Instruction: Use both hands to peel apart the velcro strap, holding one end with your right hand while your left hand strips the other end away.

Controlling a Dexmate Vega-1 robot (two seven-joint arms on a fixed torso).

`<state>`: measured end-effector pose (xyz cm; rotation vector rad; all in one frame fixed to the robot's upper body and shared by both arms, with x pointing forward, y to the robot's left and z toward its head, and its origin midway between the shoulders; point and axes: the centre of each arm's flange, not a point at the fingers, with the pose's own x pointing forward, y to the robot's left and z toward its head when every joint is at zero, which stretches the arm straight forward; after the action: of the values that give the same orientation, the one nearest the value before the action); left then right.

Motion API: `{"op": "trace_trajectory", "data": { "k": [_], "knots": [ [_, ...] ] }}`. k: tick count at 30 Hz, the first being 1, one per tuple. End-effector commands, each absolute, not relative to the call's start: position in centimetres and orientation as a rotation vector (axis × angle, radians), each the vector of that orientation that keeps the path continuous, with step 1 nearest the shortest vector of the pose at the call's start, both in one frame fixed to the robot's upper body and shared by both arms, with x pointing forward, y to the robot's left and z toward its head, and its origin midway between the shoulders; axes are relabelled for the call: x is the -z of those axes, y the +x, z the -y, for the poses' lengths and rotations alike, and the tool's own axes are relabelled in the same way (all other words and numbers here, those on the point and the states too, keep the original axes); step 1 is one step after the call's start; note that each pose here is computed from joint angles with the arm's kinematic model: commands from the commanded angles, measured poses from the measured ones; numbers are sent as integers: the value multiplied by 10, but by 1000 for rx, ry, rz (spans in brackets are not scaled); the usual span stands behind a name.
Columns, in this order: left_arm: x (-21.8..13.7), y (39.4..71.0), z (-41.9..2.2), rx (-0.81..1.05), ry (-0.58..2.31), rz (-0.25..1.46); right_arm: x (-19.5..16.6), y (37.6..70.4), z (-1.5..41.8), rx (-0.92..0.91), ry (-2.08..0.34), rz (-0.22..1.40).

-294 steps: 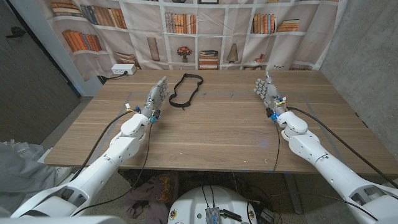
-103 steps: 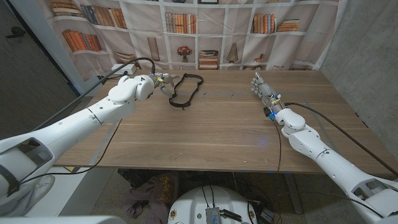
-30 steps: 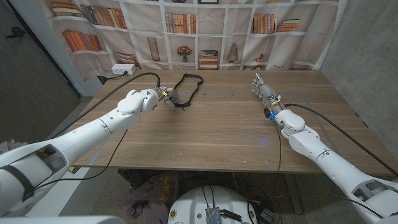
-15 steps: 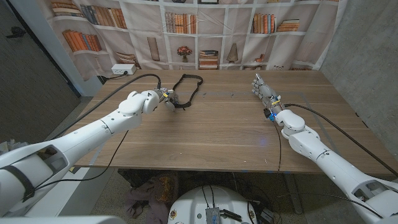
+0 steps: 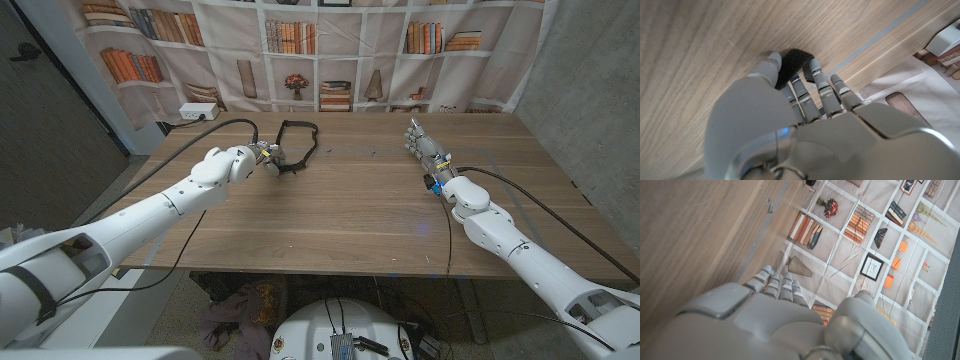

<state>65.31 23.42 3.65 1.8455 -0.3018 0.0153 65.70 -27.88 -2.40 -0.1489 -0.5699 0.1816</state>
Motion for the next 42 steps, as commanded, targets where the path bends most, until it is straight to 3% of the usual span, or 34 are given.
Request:
{"op": "trace_trajectory", "data": {
  "k": [1, 15, 42],
  "knots": [
    [-36, 648, -232, -84, 1796, 417, 23, 658, 278, -179, -149, 572],
    [-41, 640, -229, -100, 1667, 506, 23, 660, 279, -175, -142, 567],
    [-40, 647, -234, 73, 1170, 435, 27, 661, 282, -173, -128, 566]
  ]
}}
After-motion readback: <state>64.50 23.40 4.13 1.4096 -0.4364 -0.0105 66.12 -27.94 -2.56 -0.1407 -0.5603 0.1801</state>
